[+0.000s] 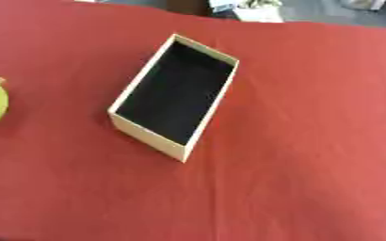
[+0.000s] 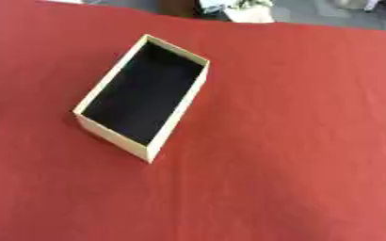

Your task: Pick up objects on the table and place them in the box.

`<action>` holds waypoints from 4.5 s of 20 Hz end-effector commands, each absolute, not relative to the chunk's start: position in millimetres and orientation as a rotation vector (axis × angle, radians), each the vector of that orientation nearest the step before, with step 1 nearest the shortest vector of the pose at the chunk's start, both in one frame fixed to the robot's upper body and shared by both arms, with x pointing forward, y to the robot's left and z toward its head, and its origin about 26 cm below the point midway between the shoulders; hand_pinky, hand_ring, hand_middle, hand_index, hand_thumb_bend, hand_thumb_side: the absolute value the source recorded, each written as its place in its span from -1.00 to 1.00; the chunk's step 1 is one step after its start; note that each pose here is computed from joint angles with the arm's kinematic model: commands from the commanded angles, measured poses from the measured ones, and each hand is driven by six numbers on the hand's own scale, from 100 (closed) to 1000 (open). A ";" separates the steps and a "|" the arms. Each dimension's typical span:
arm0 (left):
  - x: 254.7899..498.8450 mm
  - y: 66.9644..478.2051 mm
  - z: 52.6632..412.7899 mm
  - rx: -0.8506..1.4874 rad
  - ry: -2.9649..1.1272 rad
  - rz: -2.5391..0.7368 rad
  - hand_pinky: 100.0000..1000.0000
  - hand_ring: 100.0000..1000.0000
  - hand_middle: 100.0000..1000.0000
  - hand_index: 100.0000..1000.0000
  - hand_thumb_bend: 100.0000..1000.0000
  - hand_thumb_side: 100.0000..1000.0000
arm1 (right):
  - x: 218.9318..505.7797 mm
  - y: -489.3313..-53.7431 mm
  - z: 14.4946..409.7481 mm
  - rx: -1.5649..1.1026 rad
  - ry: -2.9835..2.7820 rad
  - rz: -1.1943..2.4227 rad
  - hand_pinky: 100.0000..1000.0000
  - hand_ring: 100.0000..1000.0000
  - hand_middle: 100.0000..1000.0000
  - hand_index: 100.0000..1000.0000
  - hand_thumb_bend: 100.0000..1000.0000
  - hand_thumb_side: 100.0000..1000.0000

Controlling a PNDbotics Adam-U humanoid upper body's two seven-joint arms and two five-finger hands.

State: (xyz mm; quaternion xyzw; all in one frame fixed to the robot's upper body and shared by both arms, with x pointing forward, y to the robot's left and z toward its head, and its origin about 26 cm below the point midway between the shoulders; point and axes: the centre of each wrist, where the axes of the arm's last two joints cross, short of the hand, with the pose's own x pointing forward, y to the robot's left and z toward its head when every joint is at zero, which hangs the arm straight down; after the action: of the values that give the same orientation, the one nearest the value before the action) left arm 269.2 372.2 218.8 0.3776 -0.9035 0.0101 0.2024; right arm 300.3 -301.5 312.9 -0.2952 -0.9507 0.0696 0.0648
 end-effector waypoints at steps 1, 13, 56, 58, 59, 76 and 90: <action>264.3 378.5 233.0 1.116 -2.547 -0.047 0.14 0.58 0.51 0.59 -0.72 0.37 | 295.1 -303.7 321.3 -0.920 -2.891 0.232 0.60 0.71 0.70 0.71 -1.00 0.68; 262.5 380.7 233.9 1.157 -2.522 -0.163 0.14 0.58 0.51 0.59 -0.73 0.38 | 295.0 -303.3 322.3 -0.921 -2.893 0.242 0.61 0.71 0.70 0.70 -1.00 0.69; 248.3 440.8 235.1 1.336 -1.388 -0.864 0.62 0.81 0.63 0.78 -0.22 -0.59 | 294.2 -305.8 321.1 -0.946 -2.871 0.277 0.60 0.71 0.69 0.70 -1.00 0.70; 251.7 451.2 236.1 1.321 -1.332 -0.824 0.62 0.81 0.63 0.78 -0.22 -0.59 | 294.2 -305.8 320.8 -0.946 -2.869 0.278 0.60 0.71 0.69 0.70 -1.00 0.70; 253.6 456.0 236.4 1.314 -1.305 -0.806 0.61 0.81 0.63 0.79 -0.23 -0.58 | 294.2 -305.7 320.7 -0.945 -2.869 0.277 0.60 0.71 0.69 0.70 -1.00 0.70; 278.0 475.6 251.9 1.078 -1.220 -0.806 0.64 0.83 0.64 0.79 -0.06 -0.08 | 295.3 -302.4 319.1 -0.910 -2.868 0.289 0.60 0.69 0.68 0.69 -1.00 0.71; 296.6 491.5 243.4 0.939 -1.154 -0.841 0.62 0.82 0.60 0.75 -0.08 -0.10 | 296.1 -299.4 319.0 -0.883 -2.869 0.296 0.60 0.69 0.68 0.68 -1.00 0.72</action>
State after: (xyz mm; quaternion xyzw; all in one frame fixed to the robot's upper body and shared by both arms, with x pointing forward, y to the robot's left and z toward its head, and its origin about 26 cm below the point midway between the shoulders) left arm 297.6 488.1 225.3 0.4008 -0.5101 -0.3643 0.6681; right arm 300.8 -299.2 309.9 -0.2926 -0.9485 0.0927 0.0778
